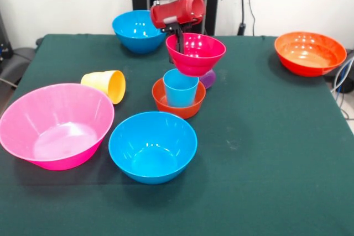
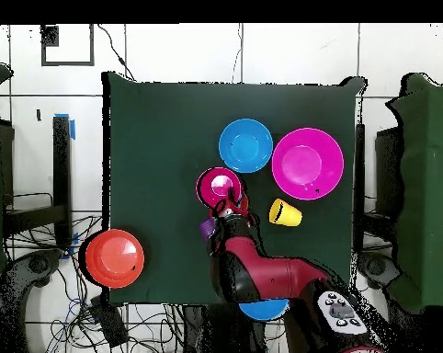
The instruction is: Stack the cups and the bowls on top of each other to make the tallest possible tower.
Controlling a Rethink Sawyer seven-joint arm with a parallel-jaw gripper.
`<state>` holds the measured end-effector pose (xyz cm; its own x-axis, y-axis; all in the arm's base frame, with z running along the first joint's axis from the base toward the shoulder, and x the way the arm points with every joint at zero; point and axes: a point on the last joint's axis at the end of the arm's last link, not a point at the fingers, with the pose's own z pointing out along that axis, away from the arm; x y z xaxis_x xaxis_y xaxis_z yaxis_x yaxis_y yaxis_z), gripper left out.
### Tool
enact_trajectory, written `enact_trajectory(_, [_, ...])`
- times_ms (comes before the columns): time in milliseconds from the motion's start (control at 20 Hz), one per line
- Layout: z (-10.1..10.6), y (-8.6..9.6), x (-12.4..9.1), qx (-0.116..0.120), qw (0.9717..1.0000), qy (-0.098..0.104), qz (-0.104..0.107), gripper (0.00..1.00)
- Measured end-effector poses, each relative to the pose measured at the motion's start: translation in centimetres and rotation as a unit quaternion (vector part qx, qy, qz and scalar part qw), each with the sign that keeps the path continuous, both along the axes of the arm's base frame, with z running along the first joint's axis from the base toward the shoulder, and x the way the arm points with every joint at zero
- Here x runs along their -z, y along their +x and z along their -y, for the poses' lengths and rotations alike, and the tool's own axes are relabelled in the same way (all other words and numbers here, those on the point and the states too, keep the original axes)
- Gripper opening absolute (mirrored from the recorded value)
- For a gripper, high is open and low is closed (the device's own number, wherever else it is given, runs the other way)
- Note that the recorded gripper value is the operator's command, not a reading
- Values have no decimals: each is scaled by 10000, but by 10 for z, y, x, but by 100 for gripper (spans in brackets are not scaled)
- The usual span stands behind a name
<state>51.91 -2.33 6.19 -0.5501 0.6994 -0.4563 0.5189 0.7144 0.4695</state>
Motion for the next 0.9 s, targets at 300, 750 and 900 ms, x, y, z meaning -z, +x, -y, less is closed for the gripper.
enact_trajectory(300, [5, 5, -1, 33, 10000, -21, 52, 0])
enact_trajectory(750, [14, 12, -1, 91, 9999, -44, 119, 0])
enact_trajectory(900, [15, 12, 3, 103, 9999, -28, 91, 0])
